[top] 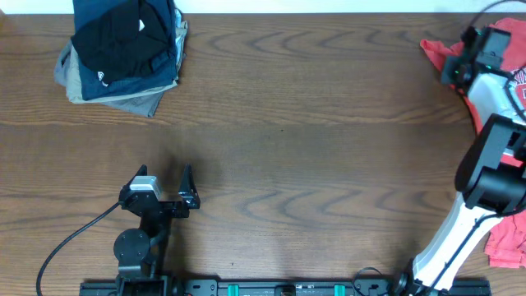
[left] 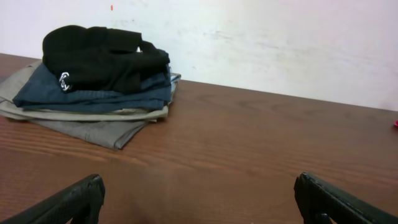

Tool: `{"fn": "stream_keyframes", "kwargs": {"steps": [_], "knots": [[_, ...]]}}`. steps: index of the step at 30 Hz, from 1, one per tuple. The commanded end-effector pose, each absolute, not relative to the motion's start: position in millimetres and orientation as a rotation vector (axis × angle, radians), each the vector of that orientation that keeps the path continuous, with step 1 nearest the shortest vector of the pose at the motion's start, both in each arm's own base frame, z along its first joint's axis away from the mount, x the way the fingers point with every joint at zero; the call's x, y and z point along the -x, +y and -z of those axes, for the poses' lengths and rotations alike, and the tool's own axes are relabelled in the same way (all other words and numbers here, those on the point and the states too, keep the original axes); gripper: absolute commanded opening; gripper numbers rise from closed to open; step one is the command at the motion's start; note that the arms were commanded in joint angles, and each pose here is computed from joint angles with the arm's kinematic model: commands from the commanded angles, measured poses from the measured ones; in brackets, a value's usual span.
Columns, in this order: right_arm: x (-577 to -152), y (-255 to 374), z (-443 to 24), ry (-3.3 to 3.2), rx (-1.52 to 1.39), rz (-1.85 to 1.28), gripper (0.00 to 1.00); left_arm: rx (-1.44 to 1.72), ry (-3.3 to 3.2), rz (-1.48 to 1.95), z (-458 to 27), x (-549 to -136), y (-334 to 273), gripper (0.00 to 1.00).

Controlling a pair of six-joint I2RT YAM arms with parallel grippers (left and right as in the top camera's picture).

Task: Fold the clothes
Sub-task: 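Drag the orange T-shirt with the right gripper to table center, release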

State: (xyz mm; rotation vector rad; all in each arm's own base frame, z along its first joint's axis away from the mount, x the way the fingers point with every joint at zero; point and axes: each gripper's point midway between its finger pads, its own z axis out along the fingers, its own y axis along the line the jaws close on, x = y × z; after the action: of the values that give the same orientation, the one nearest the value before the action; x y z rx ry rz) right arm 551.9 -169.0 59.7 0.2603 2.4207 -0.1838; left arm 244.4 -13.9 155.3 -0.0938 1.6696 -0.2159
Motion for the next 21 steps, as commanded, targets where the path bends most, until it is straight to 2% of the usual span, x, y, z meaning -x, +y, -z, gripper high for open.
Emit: {"fn": "stream_keyframes", "kwargs": {"steps": [1, 7, 13, 21], "knots": [[-569.3, -99.5, -87.0, 2.387, -0.109, -0.001, 0.01, 0.078, 1.714, 0.212, -140.2, -243.7, -15.3, 0.98], [-563.1, 20.0, -78.9, 2.448, 0.09, -0.271, 0.01, 0.077, 1.714, 0.213, -140.2, -243.6, -15.4, 0.98], [-531.0, 150.5, -77.9, 2.489, 0.296, -0.571, 0.01, 0.077, 1.714, 0.213, -140.2, -243.6, -15.4, 0.98], [-443.3, 298.5, -71.5, 2.572, 0.612, -0.797, 0.01, 0.078, 1.714, 0.212, -140.2, -243.7, -15.3, 0.98]]}}
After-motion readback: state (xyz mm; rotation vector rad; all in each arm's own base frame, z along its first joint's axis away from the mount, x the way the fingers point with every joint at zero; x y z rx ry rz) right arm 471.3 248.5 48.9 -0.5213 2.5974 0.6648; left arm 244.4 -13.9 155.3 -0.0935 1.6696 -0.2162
